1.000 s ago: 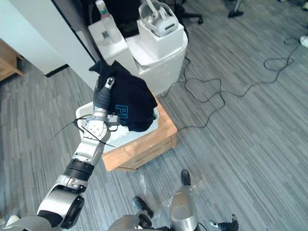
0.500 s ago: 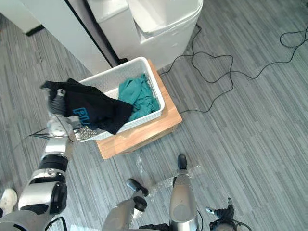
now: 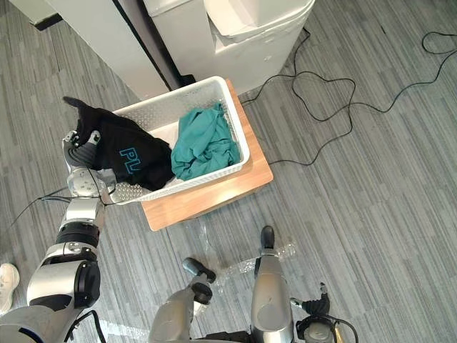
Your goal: Tidy the bed and pick cloth on bed and put in laundry
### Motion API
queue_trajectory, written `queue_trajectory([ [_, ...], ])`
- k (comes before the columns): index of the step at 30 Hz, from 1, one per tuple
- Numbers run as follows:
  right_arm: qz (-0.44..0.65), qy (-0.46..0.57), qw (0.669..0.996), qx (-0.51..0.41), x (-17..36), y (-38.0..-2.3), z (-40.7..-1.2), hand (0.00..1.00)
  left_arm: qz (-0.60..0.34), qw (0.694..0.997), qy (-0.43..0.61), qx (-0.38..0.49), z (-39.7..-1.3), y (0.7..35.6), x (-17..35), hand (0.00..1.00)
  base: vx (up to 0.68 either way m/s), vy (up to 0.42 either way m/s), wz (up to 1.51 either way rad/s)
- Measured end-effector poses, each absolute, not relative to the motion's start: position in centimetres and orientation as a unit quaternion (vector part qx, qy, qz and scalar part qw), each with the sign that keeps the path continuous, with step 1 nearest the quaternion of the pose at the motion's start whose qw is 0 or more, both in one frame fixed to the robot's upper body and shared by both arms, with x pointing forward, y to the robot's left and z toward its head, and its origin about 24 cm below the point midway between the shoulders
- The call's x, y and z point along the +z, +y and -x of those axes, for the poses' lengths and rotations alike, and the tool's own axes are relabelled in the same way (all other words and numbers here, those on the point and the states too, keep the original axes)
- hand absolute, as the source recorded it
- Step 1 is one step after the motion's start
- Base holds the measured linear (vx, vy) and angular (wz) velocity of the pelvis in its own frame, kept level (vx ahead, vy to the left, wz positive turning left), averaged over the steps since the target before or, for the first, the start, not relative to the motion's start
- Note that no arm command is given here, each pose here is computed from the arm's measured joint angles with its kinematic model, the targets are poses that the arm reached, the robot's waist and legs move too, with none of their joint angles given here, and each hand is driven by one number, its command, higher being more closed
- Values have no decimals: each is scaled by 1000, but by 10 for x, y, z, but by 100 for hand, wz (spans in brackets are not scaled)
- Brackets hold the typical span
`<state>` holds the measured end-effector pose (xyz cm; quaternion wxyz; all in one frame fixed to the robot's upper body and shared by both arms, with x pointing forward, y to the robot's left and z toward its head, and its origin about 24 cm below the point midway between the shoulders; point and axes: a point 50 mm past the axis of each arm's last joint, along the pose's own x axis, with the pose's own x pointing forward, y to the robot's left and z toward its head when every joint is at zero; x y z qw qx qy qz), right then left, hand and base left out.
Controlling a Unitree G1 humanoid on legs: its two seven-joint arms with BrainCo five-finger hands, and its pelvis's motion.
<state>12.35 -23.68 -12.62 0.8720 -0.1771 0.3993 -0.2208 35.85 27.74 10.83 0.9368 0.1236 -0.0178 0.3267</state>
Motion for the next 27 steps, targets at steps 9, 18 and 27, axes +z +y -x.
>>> queue_trajectory([
  [9, 169, 401, 875, -214, -126, -236, -127, 0, -70, 960, -50, 266, -368, 242, 119, 0, 2, 1, 2],
  [18, 137, 430, 856, -252, -128, -254, -112, 0, -60, 970, -188, 144, -336, 194, 139, 0, 26, 12, 18],
  [27, 102, 491, 827, -255, -144, -256, -85, 0, -23, 972, -75, 221, -272, 263, 65, 0, 40, 22, 19],
])
